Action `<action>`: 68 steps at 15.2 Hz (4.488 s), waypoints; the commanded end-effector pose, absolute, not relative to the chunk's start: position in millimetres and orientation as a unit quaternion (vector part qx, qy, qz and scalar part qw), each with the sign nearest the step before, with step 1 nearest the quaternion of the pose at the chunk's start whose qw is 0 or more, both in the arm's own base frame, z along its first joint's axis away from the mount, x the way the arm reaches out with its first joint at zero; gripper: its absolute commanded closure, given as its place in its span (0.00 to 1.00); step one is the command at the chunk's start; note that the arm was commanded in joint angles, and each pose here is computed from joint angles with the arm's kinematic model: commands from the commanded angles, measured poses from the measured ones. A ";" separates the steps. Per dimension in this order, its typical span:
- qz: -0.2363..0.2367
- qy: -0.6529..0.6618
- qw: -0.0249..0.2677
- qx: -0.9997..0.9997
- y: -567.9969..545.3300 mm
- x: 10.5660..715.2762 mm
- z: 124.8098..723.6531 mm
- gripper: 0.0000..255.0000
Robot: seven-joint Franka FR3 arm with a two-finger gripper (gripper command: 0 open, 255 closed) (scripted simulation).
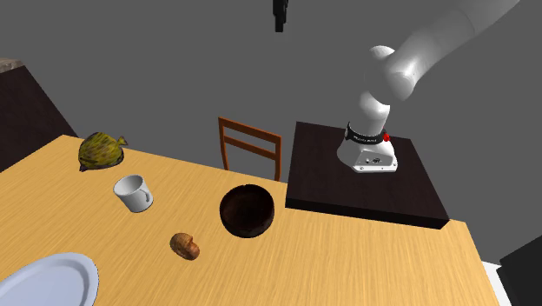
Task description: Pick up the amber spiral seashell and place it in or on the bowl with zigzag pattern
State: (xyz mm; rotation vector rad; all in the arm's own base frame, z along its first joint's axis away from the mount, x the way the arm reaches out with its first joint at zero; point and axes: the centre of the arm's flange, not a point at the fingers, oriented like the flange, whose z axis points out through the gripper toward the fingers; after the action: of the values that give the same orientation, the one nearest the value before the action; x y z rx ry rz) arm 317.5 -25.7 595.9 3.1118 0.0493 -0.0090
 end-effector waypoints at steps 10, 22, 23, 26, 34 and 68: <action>-0.019 0.010 0.020 1.000 67.0 361.8 529.9 0.00; -0.041 0.002 0.028 0.999 188.4 419.1 438.1 0.00; -0.043 0.001 0.029 0.999 198.5 423.8 430.2 0.00; -0.048 -0.001 0.031 0.998 228.4 437.8 406.4 0.00; -0.063 -0.006 0.036 0.997 307.5 474.4 341.8 0.00; -0.093 -0.017 0.046 0.994 465.9 540.2 161.2 1.00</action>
State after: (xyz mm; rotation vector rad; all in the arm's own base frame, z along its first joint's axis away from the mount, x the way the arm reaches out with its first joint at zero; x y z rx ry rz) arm 540.7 465.9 162.1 3.0359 -0.0533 -0.2827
